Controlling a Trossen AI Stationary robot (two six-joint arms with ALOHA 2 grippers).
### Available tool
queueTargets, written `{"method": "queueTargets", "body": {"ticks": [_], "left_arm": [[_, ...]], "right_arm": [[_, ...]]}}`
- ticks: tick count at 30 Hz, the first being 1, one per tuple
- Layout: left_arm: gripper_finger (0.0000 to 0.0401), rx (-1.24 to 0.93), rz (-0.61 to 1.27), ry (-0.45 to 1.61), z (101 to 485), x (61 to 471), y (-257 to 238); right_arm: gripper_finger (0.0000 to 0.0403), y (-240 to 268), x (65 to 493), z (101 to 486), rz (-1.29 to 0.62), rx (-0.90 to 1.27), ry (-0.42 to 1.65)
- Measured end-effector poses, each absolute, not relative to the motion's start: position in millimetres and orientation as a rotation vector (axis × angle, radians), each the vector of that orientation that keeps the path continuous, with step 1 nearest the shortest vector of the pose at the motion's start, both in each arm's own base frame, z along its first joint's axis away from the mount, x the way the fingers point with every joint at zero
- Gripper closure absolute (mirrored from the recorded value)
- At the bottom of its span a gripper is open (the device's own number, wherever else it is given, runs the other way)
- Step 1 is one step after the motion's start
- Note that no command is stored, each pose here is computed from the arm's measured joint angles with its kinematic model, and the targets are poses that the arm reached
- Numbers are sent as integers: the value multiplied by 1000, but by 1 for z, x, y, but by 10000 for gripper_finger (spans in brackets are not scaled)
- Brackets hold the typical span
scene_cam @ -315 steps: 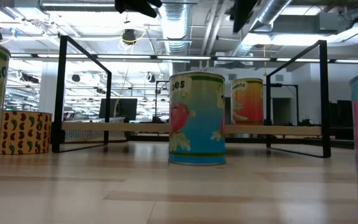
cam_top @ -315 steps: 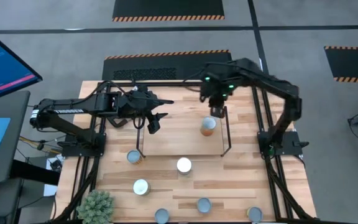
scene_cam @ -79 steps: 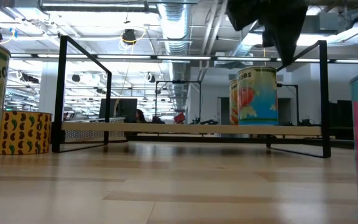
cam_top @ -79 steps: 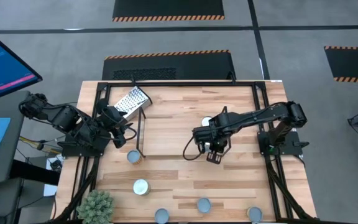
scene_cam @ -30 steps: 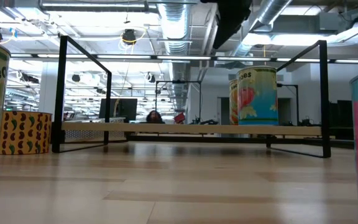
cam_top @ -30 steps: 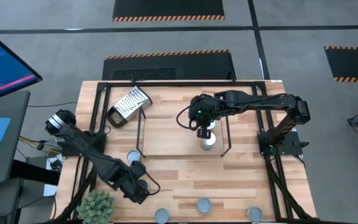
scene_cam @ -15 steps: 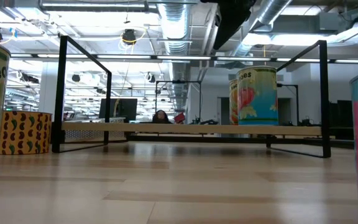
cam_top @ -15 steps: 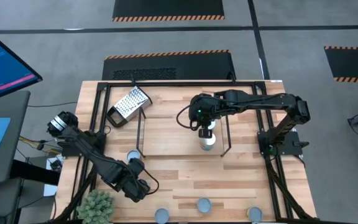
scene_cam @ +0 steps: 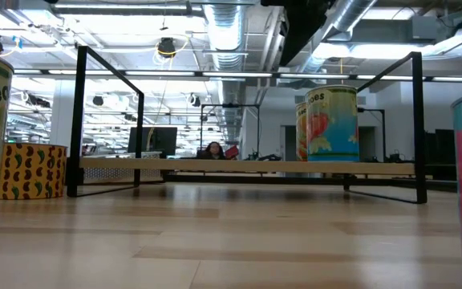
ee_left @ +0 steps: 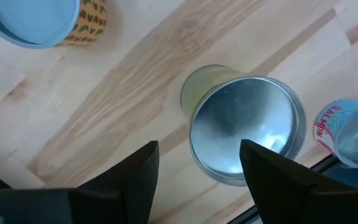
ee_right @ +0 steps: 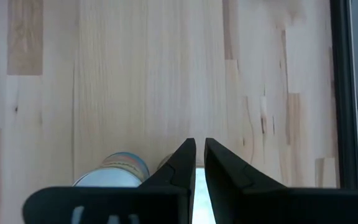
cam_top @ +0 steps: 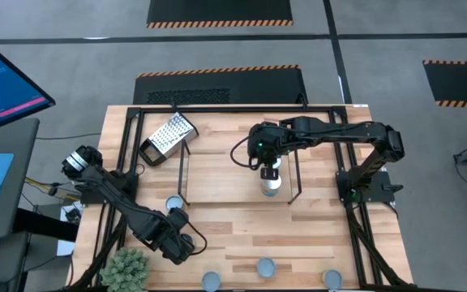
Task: Pick and place cans onto a shelf
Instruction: Put the canned pears on the shelf
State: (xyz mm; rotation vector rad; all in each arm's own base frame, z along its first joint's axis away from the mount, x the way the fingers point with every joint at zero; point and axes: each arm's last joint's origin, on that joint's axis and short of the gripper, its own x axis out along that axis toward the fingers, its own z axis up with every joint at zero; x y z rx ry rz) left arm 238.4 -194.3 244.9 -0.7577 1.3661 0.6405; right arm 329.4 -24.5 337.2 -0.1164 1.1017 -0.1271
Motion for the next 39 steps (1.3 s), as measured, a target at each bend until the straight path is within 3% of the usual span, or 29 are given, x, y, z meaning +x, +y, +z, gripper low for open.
{"method": "queueTargets", "body": {"ticks": [39], "left_arm": [[191, -758, 617, 1388, 229, 243, -197]], "right_arm": [[344, -24, 328, 336, -126, -116, 1118]]}}
